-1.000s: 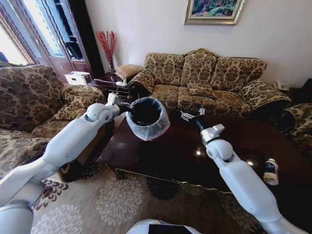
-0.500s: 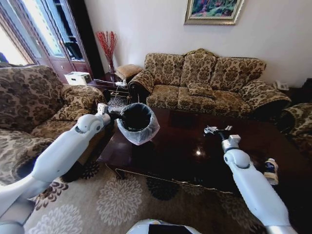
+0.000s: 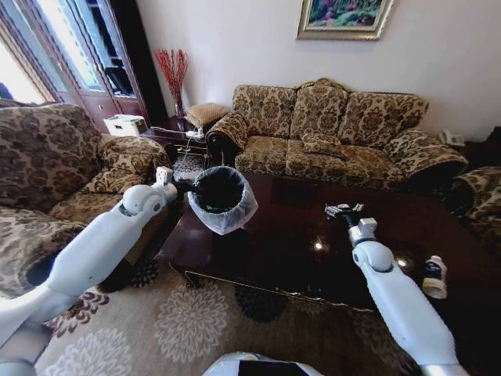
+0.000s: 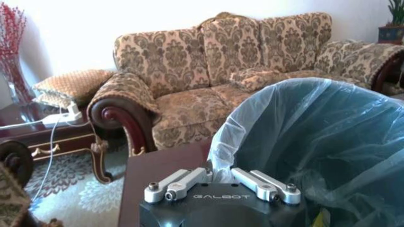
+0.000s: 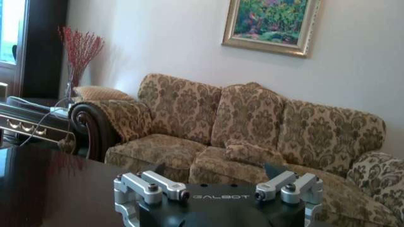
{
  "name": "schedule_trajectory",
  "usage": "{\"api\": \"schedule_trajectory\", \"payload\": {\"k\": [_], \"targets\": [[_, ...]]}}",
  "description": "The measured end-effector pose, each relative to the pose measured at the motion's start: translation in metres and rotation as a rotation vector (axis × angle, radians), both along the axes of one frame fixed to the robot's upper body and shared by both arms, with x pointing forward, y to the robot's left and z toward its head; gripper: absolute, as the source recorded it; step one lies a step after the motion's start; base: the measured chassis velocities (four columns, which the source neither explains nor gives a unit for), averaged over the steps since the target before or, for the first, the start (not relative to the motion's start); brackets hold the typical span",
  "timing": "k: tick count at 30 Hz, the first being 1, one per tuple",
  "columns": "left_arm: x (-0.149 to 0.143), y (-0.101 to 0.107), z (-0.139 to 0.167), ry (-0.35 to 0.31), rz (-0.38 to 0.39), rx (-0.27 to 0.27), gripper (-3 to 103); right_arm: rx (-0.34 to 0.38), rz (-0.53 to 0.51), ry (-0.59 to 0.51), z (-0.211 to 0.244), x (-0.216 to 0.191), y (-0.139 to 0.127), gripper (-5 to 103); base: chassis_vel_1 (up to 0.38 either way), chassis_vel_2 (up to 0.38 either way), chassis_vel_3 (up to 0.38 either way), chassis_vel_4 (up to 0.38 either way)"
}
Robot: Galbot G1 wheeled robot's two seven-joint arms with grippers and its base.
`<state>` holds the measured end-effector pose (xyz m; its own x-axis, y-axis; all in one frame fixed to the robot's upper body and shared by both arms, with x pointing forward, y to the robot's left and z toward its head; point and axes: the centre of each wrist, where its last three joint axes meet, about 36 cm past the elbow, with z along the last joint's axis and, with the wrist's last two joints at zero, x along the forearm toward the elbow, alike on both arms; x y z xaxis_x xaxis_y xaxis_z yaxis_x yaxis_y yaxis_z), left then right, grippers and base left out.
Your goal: Move to the front of the table and place the trash on the table into the trash bin.
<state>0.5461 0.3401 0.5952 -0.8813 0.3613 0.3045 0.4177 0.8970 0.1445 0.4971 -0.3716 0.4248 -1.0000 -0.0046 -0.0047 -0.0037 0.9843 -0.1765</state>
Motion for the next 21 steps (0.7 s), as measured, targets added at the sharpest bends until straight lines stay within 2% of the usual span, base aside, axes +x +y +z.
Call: {"api": "schedule_trajectory", "payload": {"k": [14,21], "targets": [[-0.007,-0.007,-0.001,0.005,-0.027,0.003,2,0.029,0.040,0.021,-0.011,0.002,0.018,100,-0.222,-0.230,0.233,0.221],[-0.010,-0.005,0.000,0.006,-0.032,0.004,2,0.056,0.047,0.048,-0.014,0.007,0.023,100,-0.082,-0.081,0.056,0.056]]}}
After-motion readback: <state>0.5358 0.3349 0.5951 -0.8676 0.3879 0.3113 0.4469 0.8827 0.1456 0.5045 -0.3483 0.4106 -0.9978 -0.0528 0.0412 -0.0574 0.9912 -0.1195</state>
